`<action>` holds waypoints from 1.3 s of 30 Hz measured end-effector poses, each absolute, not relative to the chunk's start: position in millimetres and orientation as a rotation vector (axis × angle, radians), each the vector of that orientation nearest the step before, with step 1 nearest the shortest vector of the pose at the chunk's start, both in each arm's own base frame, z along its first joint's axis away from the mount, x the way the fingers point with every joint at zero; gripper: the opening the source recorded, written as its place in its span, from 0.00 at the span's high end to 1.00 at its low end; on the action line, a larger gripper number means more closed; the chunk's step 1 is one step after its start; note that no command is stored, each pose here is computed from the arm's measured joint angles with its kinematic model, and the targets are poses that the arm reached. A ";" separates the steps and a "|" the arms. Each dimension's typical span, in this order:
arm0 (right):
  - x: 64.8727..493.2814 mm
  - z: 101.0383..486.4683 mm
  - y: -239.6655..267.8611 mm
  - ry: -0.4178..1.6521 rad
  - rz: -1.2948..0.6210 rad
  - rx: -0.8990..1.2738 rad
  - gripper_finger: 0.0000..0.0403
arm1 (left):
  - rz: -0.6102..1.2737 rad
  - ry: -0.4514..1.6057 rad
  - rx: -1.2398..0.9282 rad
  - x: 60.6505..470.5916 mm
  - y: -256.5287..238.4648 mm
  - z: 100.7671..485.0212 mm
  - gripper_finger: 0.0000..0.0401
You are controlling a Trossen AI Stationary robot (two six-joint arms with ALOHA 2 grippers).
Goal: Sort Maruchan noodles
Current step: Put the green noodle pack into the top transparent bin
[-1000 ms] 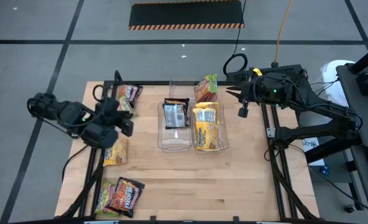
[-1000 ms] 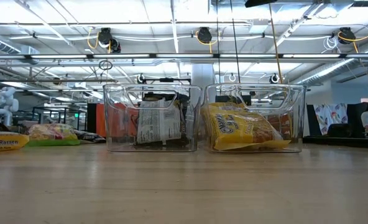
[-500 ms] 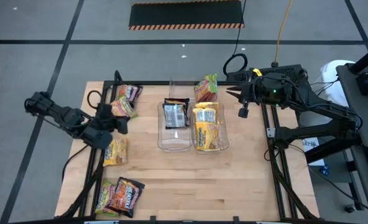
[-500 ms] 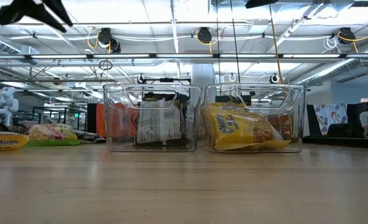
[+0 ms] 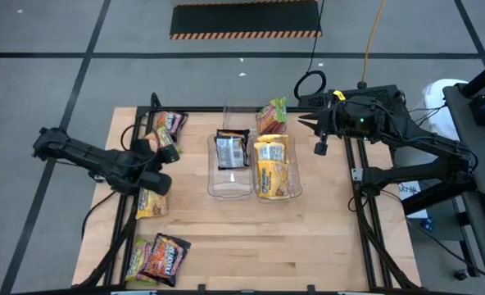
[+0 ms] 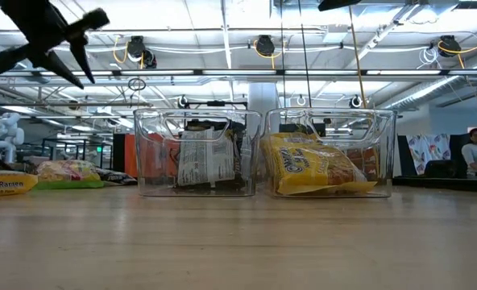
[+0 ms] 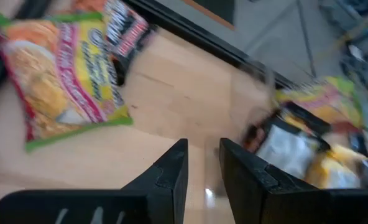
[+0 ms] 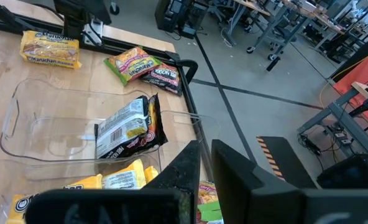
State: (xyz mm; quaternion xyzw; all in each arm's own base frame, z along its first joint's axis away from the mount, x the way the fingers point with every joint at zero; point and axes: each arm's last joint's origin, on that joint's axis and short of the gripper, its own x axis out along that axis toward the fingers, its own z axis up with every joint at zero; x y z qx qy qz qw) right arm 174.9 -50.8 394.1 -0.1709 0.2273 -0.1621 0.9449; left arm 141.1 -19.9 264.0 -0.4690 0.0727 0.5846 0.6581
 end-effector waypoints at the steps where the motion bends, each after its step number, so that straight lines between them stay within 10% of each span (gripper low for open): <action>1: 174.9 394.1 -50.8 0.463 -0.330 -0.348 0.91 | 1.352 0.165 -1.054 142.8 -17.2 262.5 0.76; 16: 174.9 394.1 -50.8 0.463 -0.330 -0.349 0.91 | 1.665 0.352 -1.099 143.9 40.7 254.4 0.76; 39: 174.9 394.1 -50.8 0.465 -0.328 -0.356 0.91 | 1.350 0.800 -1.126 105.9 133.8 253.7 0.76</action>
